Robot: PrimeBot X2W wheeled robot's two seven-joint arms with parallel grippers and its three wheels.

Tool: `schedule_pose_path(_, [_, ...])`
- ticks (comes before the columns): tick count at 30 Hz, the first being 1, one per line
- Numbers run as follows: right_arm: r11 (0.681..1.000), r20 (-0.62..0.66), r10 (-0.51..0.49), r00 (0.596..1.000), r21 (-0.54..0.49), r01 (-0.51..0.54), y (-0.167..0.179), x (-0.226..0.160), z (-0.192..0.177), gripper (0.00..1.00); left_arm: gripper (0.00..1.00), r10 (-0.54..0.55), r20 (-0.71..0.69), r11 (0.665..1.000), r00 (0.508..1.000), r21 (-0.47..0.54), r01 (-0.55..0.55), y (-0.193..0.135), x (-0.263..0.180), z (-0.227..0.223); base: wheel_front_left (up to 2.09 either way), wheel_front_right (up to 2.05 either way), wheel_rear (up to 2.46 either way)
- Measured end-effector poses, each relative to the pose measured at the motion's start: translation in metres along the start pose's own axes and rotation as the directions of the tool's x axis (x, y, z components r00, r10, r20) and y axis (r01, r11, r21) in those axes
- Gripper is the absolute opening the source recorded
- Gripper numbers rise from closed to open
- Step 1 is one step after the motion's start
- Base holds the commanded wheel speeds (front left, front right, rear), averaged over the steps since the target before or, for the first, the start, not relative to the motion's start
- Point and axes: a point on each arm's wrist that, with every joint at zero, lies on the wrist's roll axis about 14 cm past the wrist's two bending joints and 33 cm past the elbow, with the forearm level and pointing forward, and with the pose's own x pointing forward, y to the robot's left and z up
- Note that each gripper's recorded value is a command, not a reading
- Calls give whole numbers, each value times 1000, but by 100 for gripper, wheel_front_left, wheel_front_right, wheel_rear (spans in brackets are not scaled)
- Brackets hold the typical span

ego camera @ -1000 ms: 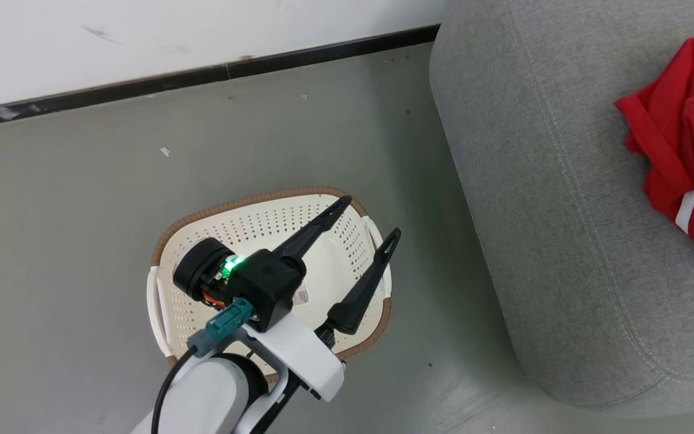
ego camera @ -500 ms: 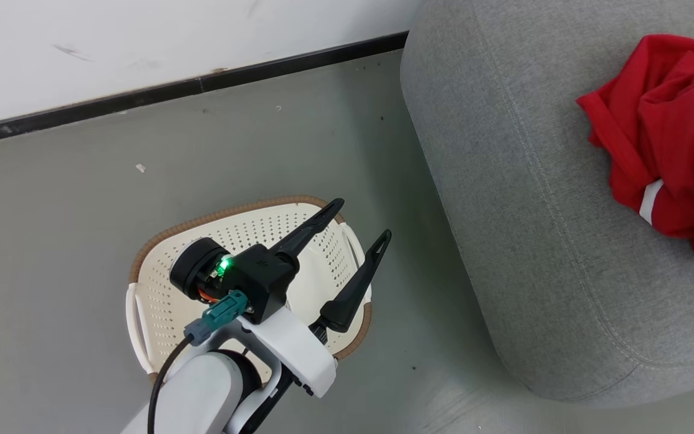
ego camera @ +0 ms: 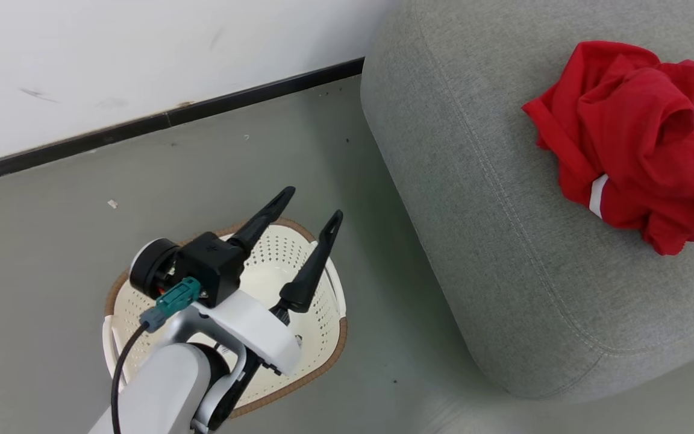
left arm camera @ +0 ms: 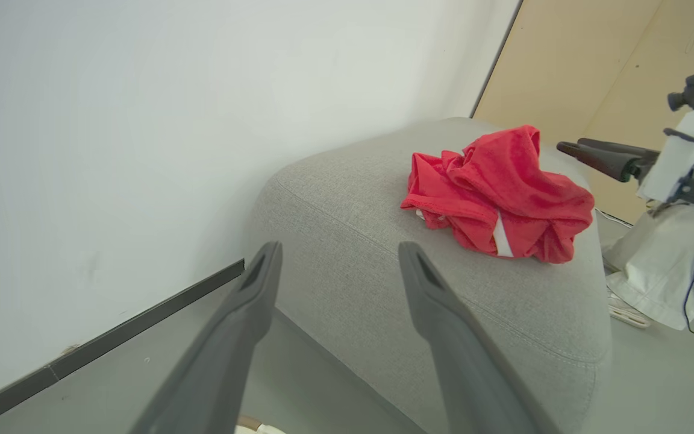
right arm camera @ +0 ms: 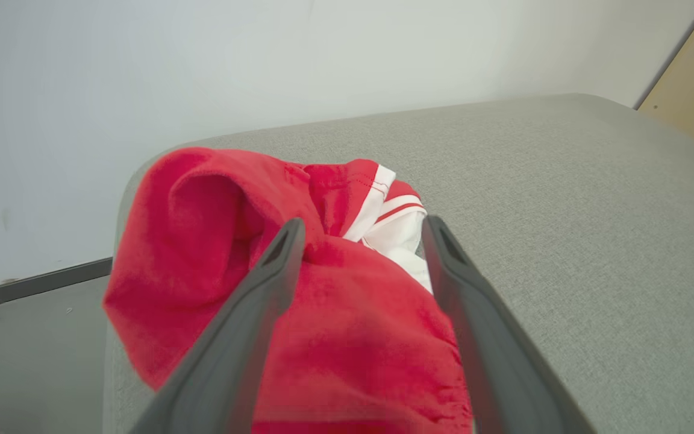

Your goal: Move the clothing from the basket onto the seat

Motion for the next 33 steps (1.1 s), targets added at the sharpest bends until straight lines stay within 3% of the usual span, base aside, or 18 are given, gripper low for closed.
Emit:
schedule_pose_path(10, [997,111,55,992,40,-59,21,-22,30,100,100,139,32,990,990,14,-140,28,-14,4,0,0,0])
schedule_pose_path(17, [988,219,119,969,70,-137,49,-32,61,100,100,265,93,963,960,21,-268,55,-35,17,0,0,0])
schedule_pose_path(27, [947,299,261,918,104,-303,114,-49,83,100,100,489,156,865,858,37,-500,101,-91,27,0,0,0])
schedule_pose_path(33, [917,341,331,880,104,-386,145,-61,94,100,100,618,183,775,765,26,-632,125,-138,31,0,0,0])
